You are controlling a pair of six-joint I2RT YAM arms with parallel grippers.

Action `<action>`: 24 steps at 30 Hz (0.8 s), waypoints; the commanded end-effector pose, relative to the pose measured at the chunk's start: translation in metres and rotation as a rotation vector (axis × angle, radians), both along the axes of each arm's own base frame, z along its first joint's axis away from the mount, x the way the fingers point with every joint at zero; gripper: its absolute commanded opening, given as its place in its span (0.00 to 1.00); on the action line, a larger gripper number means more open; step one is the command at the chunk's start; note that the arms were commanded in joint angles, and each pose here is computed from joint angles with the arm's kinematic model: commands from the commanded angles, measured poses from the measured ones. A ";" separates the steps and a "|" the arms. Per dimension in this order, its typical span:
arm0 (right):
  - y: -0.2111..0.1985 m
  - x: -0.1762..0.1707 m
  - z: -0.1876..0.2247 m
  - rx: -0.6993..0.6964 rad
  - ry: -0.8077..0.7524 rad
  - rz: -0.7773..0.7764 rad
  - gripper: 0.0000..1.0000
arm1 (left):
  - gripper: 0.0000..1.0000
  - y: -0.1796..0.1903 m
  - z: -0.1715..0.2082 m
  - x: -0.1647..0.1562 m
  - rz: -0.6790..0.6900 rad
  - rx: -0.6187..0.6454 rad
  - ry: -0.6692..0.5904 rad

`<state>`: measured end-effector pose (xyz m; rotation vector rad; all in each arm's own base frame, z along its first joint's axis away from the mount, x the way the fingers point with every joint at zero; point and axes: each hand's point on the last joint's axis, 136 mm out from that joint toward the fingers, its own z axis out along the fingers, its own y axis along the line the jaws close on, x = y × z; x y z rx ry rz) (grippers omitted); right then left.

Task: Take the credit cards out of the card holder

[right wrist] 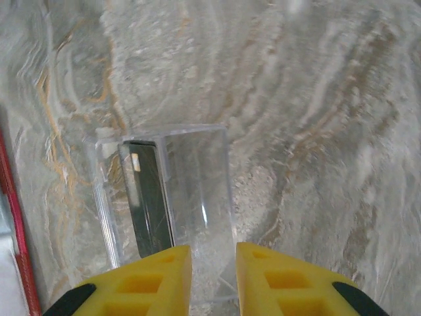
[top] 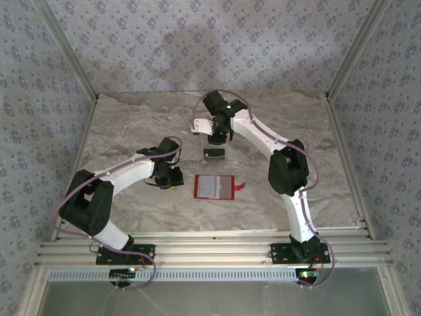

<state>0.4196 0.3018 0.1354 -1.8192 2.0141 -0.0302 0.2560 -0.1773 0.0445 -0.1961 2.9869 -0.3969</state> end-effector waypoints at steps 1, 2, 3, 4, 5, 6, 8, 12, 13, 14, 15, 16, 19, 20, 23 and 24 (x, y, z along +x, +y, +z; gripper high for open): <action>-0.002 0.000 0.021 0.113 -0.017 -0.194 0.26 | 0.25 -0.003 0.007 0.004 -0.001 -0.027 -0.021; -0.004 -0.002 0.023 0.146 -0.006 -0.247 0.27 | 0.25 -0.005 0.007 0.005 -0.005 -0.032 -0.020; -0.006 -0.005 0.025 0.182 0.003 -0.306 0.27 | 0.25 -0.006 0.006 0.006 -0.007 -0.034 -0.018; -0.009 -0.005 0.027 0.213 0.002 -0.370 0.28 | 0.25 -0.007 0.006 0.007 -0.011 -0.037 -0.016; -0.013 -0.007 0.029 0.244 0.009 -0.438 0.28 | 0.25 -0.008 0.004 0.007 -0.013 -0.038 -0.011; -0.016 -0.010 0.032 0.282 0.019 -0.497 0.28 | 0.25 -0.009 0.004 0.008 -0.016 -0.039 -0.011; -0.019 -0.019 0.034 0.360 0.069 -0.605 0.28 | 0.25 -0.011 0.004 0.009 -0.021 -0.040 -0.008; -0.027 -0.046 0.030 0.491 0.267 -0.815 0.28 | 0.25 -0.013 0.005 0.013 -0.034 -0.037 -0.014; -0.028 -0.053 0.028 0.516 0.333 -0.866 0.28 | 0.25 -0.013 0.006 0.015 -0.036 -0.034 -0.015; -0.030 -0.058 0.026 0.537 0.385 -0.914 0.27 | 0.25 -0.013 0.007 0.016 -0.037 -0.034 -0.017; -0.032 -0.064 0.023 0.558 0.443 -0.973 0.27 | 0.25 -0.013 0.008 0.017 -0.039 -0.033 -0.019; -0.033 -0.068 0.022 0.578 0.488 -1.010 0.27 | 0.25 -0.013 0.008 0.018 -0.040 -0.033 -0.020; -0.037 -0.077 0.015 0.627 0.569 -1.116 0.28 | 0.25 -0.013 0.010 0.022 -0.042 -0.032 -0.024; -0.038 -0.081 0.014 0.638 0.588 -1.150 0.29 | 0.25 -0.013 0.011 0.023 -0.043 -0.031 -0.025; -0.038 -0.090 0.013 0.707 0.643 -1.237 0.30 | 0.25 -0.011 0.013 0.026 -0.041 -0.028 -0.034; -0.037 -0.094 0.011 0.723 0.667 -1.272 0.31 | 0.25 -0.010 0.014 0.027 -0.038 -0.029 -0.036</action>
